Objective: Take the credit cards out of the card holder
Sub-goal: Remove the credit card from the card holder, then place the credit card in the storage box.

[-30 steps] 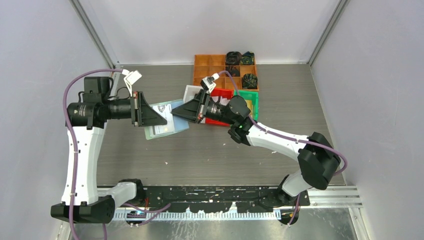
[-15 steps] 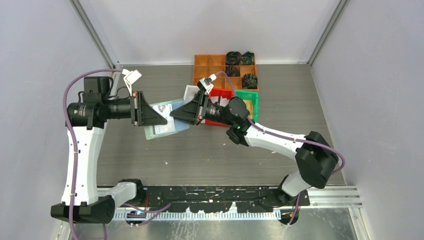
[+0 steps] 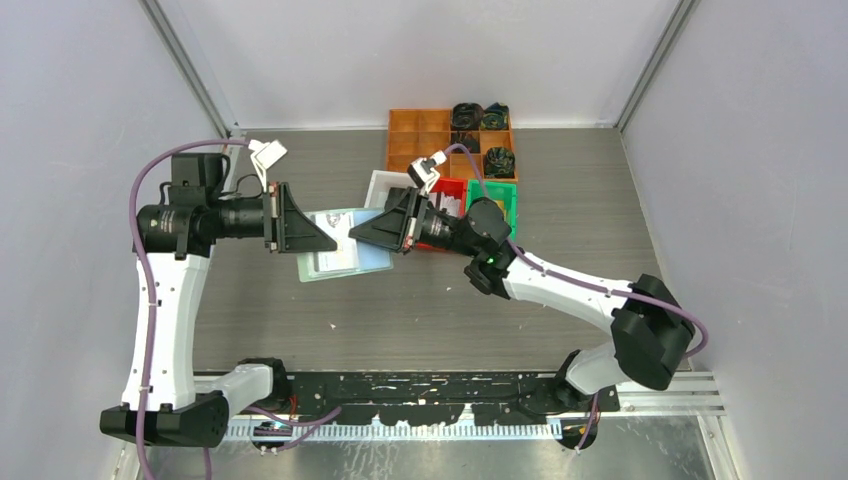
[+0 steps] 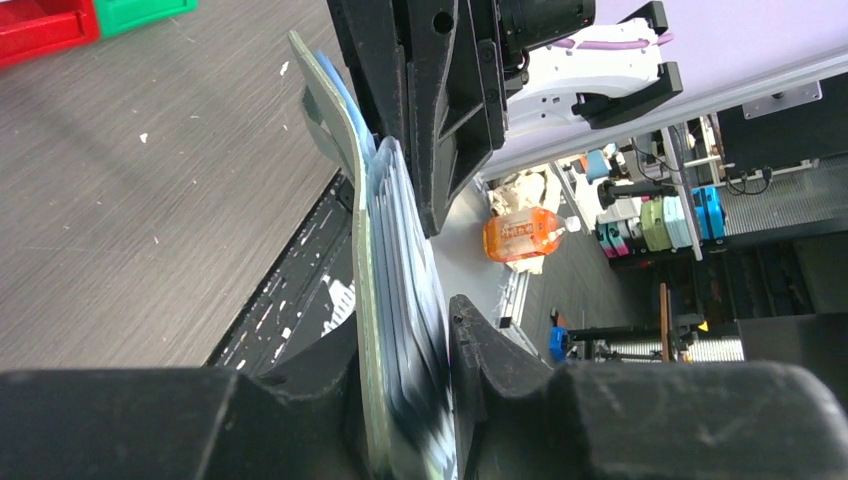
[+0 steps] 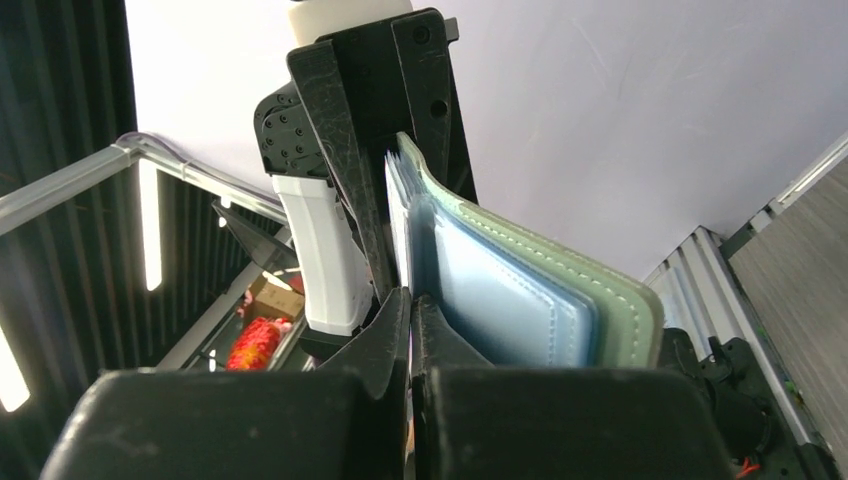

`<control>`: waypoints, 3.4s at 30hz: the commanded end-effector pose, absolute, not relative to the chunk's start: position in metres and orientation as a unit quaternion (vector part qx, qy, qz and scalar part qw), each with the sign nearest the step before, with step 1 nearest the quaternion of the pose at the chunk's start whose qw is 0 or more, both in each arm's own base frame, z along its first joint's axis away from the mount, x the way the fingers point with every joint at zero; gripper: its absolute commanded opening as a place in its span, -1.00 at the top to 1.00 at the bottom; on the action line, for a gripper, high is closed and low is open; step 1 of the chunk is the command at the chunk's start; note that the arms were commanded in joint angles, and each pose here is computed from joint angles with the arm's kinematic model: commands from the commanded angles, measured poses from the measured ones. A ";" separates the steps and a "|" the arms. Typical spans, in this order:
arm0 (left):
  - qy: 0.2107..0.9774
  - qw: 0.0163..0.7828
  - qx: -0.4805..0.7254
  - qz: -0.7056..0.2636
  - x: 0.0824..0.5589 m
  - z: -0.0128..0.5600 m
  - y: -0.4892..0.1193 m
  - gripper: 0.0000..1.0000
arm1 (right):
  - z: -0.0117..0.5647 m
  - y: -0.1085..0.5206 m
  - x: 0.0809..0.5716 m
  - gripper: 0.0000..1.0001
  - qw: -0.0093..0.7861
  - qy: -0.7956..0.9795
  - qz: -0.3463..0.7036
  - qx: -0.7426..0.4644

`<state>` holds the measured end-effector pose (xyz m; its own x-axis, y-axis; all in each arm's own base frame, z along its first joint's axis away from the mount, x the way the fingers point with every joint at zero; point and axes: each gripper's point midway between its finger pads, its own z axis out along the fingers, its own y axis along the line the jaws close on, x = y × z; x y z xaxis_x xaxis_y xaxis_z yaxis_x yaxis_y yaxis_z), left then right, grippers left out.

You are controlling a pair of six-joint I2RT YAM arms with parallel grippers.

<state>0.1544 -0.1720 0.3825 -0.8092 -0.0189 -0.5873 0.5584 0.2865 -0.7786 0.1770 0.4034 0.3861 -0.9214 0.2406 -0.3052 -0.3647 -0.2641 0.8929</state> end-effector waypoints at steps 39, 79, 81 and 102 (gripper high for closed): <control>0.716 0.315 0.191 -0.593 0.146 0.431 -0.175 0.93 | 0.387 0.365 0.189 0.99 0.284 0.584 0.760 -0.026; 0.761 0.346 0.161 -0.525 0.172 0.411 -0.165 1.00 | 0.422 0.373 0.159 0.35 0.205 0.511 0.831 -0.074; 0.760 0.348 0.162 -0.524 0.172 0.412 -0.165 1.00 | 0.422 0.374 0.160 0.50 0.206 0.514 0.830 -0.072; 0.809 0.390 0.181 -0.401 0.185 0.381 -0.140 1.00 | 0.314 0.234 0.274 0.99 0.342 0.765 0.542 0.061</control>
